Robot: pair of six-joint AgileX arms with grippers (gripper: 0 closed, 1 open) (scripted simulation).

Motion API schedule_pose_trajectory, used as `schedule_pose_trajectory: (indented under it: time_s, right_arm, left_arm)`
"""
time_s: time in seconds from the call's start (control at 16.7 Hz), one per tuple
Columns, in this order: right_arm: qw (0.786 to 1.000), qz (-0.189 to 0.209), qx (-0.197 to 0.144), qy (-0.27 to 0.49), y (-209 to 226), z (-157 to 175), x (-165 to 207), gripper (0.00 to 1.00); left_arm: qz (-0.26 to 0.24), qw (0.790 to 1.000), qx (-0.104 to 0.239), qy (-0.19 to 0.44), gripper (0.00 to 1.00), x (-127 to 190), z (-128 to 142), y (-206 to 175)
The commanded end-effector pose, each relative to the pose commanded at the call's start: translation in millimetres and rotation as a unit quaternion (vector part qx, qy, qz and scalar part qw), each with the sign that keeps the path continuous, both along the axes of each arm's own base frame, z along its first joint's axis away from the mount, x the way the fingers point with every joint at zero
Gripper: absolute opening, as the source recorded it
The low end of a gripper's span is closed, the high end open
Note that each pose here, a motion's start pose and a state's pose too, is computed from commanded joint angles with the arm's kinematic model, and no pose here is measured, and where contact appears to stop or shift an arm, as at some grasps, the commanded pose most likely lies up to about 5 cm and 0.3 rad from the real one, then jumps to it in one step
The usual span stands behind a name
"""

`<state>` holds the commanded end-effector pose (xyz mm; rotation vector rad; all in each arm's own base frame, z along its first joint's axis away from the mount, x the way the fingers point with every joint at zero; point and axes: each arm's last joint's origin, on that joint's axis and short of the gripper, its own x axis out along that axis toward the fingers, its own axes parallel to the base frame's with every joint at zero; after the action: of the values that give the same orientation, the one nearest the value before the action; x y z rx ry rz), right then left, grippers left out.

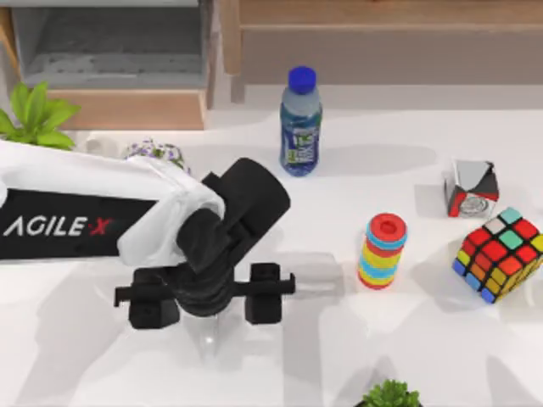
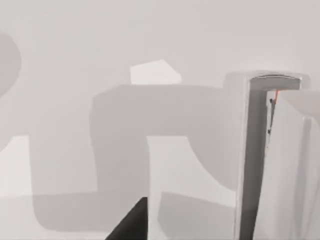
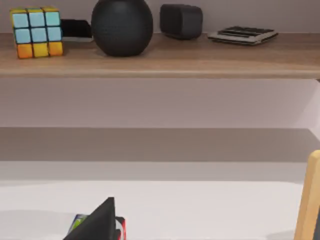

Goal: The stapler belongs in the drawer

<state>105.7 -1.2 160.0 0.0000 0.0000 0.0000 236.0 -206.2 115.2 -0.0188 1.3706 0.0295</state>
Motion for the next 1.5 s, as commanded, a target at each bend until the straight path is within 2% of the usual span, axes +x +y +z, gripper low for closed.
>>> schedule_pose_trajectory:
  time_s: [0.48, 1.08, 1.5]
  right_arm:
    - [1.0, 0.0, 0.0, 0.0, 0, 0, 0, 1.0]
    - [1.0, 0.0, 0.0, 0.0, 0, 0, 0, 1.0]
    - [1.0, 0.0, 0.0, 0.0, 0, 0, 0, 1.0]
  left_arm:
    - [0.0, 1.0, 0.0, 0.0, 0.02, 0, 0, 0]
    - [-0.001, 1.0, -0.001, -0.001, 0.0, 0, 1, -1]
    - [-0.001, 1.0, 0.0, 0.0, 0.0, 0, 30, -1]
